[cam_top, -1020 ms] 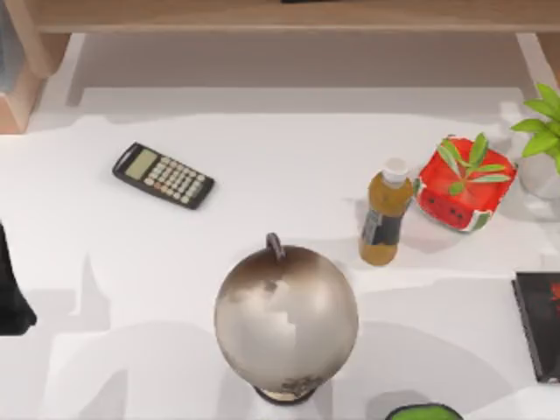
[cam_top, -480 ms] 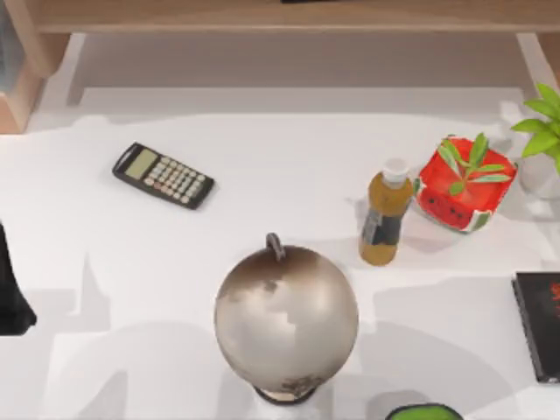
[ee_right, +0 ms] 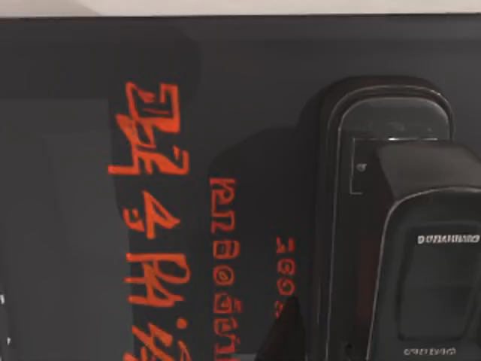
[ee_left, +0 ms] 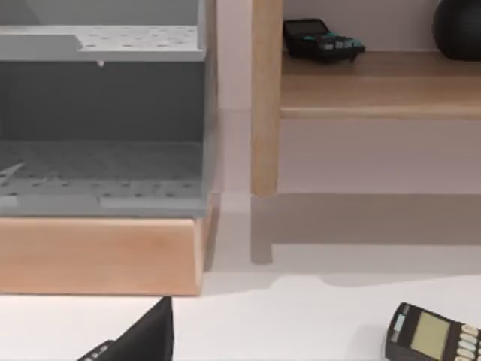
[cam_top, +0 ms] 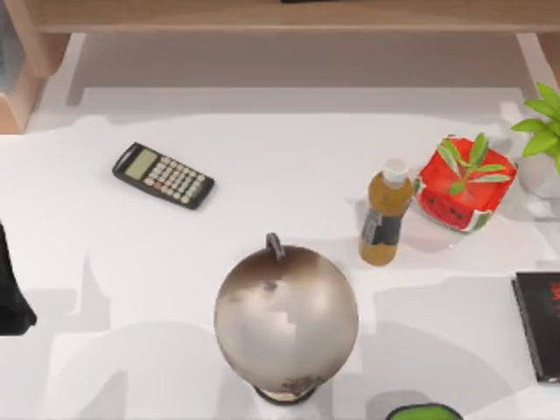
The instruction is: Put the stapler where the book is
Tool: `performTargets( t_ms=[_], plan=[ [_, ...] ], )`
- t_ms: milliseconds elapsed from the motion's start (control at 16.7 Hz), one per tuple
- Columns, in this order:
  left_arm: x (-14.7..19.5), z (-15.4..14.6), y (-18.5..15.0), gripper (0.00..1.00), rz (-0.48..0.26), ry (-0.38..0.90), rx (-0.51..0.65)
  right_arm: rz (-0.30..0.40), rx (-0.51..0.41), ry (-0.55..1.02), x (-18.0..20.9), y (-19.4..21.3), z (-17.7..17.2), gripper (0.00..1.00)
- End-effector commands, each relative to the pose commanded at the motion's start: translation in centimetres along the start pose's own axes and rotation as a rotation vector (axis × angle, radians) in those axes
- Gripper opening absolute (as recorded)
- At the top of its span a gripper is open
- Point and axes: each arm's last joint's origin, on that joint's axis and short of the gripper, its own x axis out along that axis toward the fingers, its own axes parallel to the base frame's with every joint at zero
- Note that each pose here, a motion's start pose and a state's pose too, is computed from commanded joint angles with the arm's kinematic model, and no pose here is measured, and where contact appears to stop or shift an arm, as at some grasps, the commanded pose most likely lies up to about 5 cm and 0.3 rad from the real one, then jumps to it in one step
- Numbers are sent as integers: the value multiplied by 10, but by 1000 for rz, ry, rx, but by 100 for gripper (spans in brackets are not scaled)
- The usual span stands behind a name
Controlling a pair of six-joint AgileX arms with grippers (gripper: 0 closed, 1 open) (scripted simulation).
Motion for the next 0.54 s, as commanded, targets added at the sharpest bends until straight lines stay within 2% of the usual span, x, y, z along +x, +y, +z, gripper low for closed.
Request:
performTargets(
  t_ms=[180,540],
  plan=[
    [0,0,0,100,0,0,0,0,0,0,0,0,0,98],
    [0,0,0,100,0,0,0,0,0,0,0,0,0,100]
  ],
)
